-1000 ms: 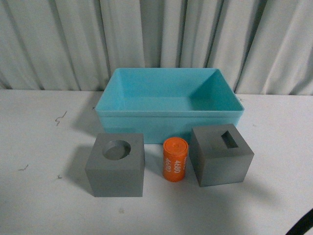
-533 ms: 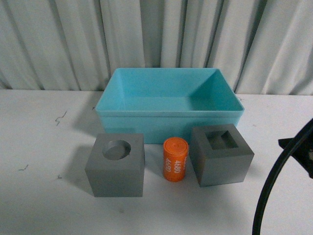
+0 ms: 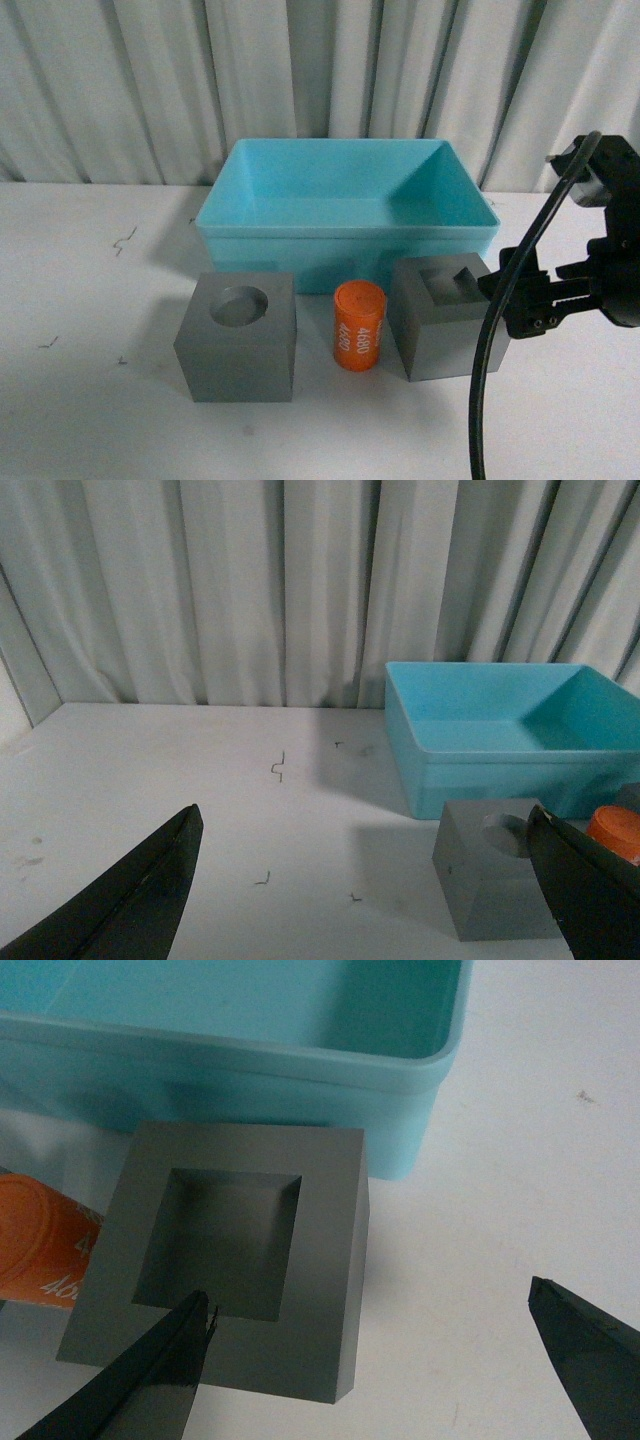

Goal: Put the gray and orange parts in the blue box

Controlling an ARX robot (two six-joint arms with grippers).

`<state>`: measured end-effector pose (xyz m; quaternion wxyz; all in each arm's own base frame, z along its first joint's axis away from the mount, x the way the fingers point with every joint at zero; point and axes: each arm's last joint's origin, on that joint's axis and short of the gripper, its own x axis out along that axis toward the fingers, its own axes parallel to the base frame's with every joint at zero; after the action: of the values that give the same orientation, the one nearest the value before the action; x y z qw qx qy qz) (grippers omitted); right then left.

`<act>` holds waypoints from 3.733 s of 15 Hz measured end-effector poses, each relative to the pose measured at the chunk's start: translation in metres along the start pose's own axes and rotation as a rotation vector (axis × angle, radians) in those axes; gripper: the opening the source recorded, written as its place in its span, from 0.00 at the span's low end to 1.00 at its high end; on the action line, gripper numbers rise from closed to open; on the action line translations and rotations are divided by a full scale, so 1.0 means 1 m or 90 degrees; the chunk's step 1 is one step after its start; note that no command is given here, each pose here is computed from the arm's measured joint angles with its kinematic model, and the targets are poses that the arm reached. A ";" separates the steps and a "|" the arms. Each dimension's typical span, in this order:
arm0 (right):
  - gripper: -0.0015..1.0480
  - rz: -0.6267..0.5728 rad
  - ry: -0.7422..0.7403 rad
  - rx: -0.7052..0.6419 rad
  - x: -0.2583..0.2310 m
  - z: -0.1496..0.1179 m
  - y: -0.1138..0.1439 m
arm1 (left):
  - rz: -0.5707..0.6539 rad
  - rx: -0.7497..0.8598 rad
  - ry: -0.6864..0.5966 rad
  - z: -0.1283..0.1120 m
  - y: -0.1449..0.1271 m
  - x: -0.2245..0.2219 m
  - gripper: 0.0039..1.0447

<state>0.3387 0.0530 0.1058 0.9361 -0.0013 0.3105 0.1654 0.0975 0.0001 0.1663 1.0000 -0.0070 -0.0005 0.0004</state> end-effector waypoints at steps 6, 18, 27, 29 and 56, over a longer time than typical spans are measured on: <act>0.94 -0.016 0.017 0.012 0.019 -0.004 0.002 | 0.000 0.000 0.000 0.000 0.000 0.000 0.94; 0.17 -0.021 0.022 0.050 0.005 -0.013 0.014 | 0.000 0.000 0.000 0.000 0.000 0.000 0.94; 0.17 -0.053 -0.250 0.047 -0.067 0.128 -0.039 | 0.000 0.000 0.000 0.000 0.000 0.000 0.94; 0.17 -0.034 -0.243 0.056 -0.036 0.143 -0.035 | 0.000 0.000 0.000 0.000 0.000 0.000 0.94; 0.94 -0.311 -0.192 0.239 -0.119 -0.033 -0.033 | 0.000 0.000 0.000 0.000 0.000 0.000 0.94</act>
<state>0.2400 -0.0188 0.1451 0.9673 0.1213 0.1843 -0.1252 0.0975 0.0001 0.1662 1.0000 -0.0070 -0.0003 0.0004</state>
